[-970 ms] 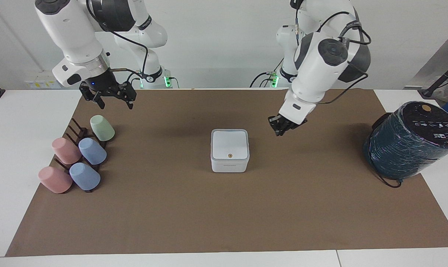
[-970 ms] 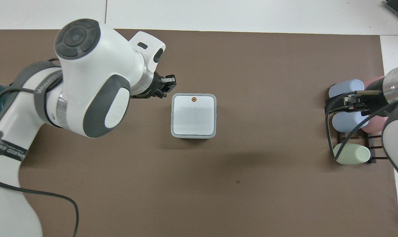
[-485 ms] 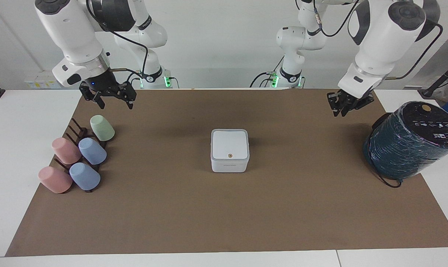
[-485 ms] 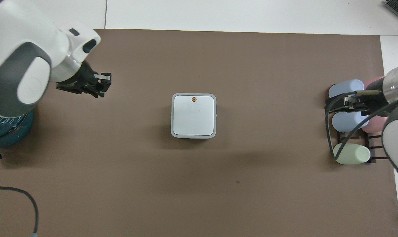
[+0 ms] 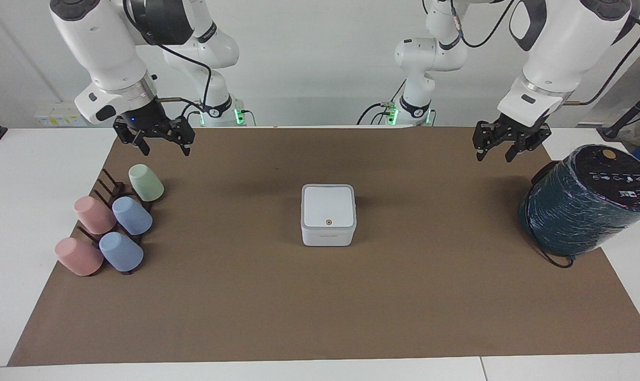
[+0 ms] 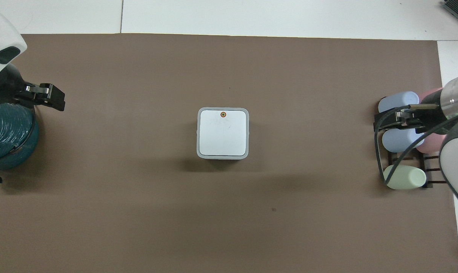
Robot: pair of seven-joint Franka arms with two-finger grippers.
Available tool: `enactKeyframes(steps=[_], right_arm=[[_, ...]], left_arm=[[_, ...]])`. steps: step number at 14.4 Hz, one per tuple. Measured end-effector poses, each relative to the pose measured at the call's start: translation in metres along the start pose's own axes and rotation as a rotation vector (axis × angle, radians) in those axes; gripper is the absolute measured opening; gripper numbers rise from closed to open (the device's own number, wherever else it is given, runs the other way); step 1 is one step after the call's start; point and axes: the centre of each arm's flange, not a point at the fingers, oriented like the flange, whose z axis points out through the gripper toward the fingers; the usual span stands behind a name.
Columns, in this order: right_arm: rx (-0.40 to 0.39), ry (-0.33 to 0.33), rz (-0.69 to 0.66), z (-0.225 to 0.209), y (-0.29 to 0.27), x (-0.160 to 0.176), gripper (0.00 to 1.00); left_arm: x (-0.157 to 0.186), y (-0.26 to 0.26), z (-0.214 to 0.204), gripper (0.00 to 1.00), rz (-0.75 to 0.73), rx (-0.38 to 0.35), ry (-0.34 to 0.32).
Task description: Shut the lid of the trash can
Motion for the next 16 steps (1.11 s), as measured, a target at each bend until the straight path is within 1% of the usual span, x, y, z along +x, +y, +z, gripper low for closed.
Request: enactKeyframes(steps=[4,8,10,11,16], right_arm=[[0.000,0.000,0.000,0.000,0.000,0.000,1.00],[0.000,0.000,0.000,0.000,0.000,0.000,1.00],[0.000,0.000,0.000,0.000,0.000,0.000,1.00],[0.000,0.000,0.000,0.000,0.000,0.000,1.00],[0.000,0.000,0.000,0.000,0.000,0.000,1.00]], left_arm=[[-0.001,-0.040,0.003,0.68,-0.056,-0.018,0.000],[-0.003,-0.064,0.003,0.73,-0.058,-0.018,0.003],[-0.003,-0.066,0.003,0.92,-0.053,-0.019,0.007],[-0.002,-0.063,0.002,0.99,-0.047,-0.019,0.010],[0.001,-0.043,0.002,1.00,-0.012,-0.022,0.023]])
